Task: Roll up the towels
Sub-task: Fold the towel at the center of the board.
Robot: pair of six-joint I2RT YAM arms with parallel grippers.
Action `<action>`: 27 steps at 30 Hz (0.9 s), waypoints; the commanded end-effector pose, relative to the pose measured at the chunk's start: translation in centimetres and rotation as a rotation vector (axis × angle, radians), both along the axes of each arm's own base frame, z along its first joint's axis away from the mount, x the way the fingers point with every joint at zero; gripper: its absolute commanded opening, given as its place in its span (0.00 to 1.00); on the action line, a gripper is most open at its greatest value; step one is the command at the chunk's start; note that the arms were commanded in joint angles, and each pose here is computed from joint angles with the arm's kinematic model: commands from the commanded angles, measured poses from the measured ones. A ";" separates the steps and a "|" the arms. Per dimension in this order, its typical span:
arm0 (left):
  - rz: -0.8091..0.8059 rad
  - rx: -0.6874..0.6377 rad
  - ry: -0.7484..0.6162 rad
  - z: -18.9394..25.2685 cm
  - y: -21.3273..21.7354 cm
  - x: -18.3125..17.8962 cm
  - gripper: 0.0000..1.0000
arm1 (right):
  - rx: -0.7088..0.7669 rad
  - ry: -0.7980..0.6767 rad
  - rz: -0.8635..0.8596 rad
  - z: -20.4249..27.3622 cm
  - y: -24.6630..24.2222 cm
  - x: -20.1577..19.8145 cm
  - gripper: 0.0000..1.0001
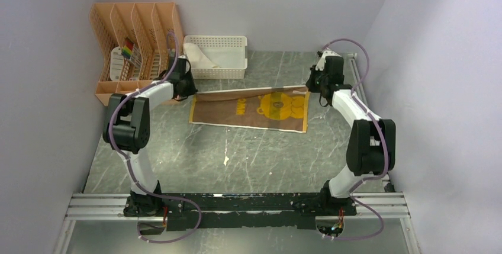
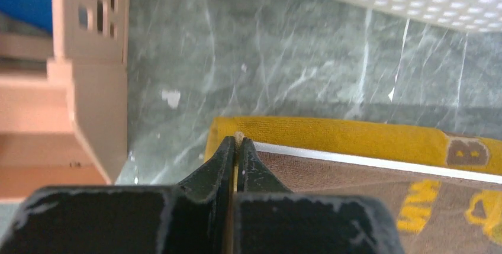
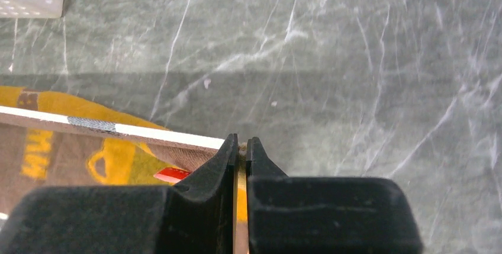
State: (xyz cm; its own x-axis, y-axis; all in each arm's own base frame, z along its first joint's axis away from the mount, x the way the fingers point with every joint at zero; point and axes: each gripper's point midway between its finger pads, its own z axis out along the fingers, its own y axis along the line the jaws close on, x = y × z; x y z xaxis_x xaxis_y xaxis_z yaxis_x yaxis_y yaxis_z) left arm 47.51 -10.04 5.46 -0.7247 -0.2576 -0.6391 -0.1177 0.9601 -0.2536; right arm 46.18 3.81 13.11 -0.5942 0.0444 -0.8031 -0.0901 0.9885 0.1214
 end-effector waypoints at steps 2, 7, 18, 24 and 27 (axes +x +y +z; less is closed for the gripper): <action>0.054 -0.030 -0.071 0.9 1.0 -0.8 0.07 | 0.024 -0.051 -0.087 0.0 -1.1 -2.5 0.00; 0.072 -0.059 -0.046 -0.5 1.0 -2.8 0.07 | 0.054 0.012 -0.093 -2.9 0.0 -6.5 0.00; 0.087 -0.067 -0.025 -1.5 1.3 -5.1 0.07 | 0.067 0.159 -0.132 -7.5 -0.1 -11.8 0.00; 0.090 -0.069 -0.002 -2.2 1.4 -6.2 0.07 | 0.069 0.208 -0.147 -9.0 -0.2 -13.3 0.00; 0.088 -0.078 0.008 -2.5 1.4 -6.9 0.07 | 0.062 0.220 -0.157 -9.1 -0.4 -13.5 0.00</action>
State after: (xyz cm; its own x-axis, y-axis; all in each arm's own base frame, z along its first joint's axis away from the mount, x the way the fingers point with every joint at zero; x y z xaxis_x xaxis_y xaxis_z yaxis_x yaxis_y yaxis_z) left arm 41.00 -9.32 2.49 -0.7194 -0.3573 -0.5957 -0.1934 0.9267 -0.3222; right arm 33.22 4.51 4.04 -0.7382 0.1864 -0.6483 0.0523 0.9740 0.2204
